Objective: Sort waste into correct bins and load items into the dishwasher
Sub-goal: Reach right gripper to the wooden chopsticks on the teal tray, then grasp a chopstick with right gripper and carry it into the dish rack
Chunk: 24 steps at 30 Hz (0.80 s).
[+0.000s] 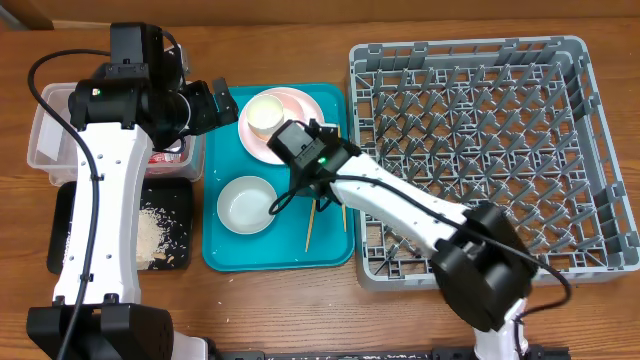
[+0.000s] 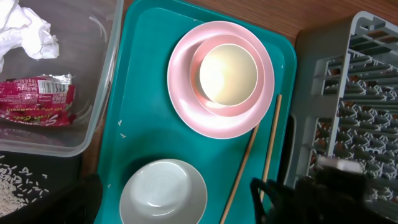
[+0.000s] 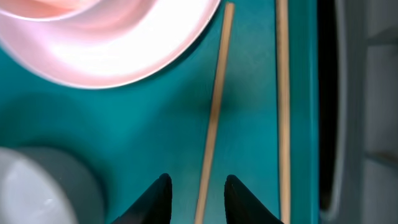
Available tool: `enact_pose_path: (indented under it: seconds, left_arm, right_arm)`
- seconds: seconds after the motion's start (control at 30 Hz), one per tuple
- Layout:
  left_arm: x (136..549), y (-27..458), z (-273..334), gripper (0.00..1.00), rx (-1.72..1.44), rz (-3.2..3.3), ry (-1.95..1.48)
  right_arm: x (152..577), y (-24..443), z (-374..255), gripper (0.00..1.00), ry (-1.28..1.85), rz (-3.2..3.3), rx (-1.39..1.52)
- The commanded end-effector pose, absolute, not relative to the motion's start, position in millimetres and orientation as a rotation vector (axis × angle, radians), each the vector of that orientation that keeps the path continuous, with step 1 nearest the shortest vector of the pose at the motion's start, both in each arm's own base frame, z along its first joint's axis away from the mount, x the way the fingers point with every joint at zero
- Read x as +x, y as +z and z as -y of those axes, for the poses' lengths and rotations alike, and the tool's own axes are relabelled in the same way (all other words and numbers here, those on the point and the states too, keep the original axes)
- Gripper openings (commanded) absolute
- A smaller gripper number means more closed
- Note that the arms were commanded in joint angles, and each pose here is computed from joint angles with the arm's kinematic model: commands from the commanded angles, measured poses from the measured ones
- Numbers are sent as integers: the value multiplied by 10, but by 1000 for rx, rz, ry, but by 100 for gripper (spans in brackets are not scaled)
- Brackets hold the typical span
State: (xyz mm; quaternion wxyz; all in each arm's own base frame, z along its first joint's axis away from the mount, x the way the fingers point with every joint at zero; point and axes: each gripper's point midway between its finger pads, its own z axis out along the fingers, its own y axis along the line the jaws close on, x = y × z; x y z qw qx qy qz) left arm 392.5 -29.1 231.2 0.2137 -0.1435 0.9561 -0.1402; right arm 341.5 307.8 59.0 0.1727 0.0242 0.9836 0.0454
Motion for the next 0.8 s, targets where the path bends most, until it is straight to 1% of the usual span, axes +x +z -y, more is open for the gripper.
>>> enact_pose_path:
  seconds: [0.0,0.3,0.43,0.57,0.67,0.77]
  left_arm:
    - [3943,2338,307,100,-377,-2650,-400]
    - [3943,2338,307,100,-377,-2650,-400]
    - [3943,2338,307,100,-377,-2650,-400]
    - [3943,2338,307,100,-377,-2650,-400]
    - [3943,2338,307,100,-377,-2650,-400]
    - [3943,2338,307,100,-377,-2650,-400]
  right_arm:
    - [3477,396,-3028,30,62,-2780,89]
    - [3472,-9,-3018,30,-3,-2823,81]
    - [3464,-68,-3011,29,-11,-2834,80]
    - [3459,-69,-3021,17,-4,-2837,79]
    - [3450,-69,-3034,4,7,-2843,78]
    - [3451,-56,-3045,4,14,-2843,78]
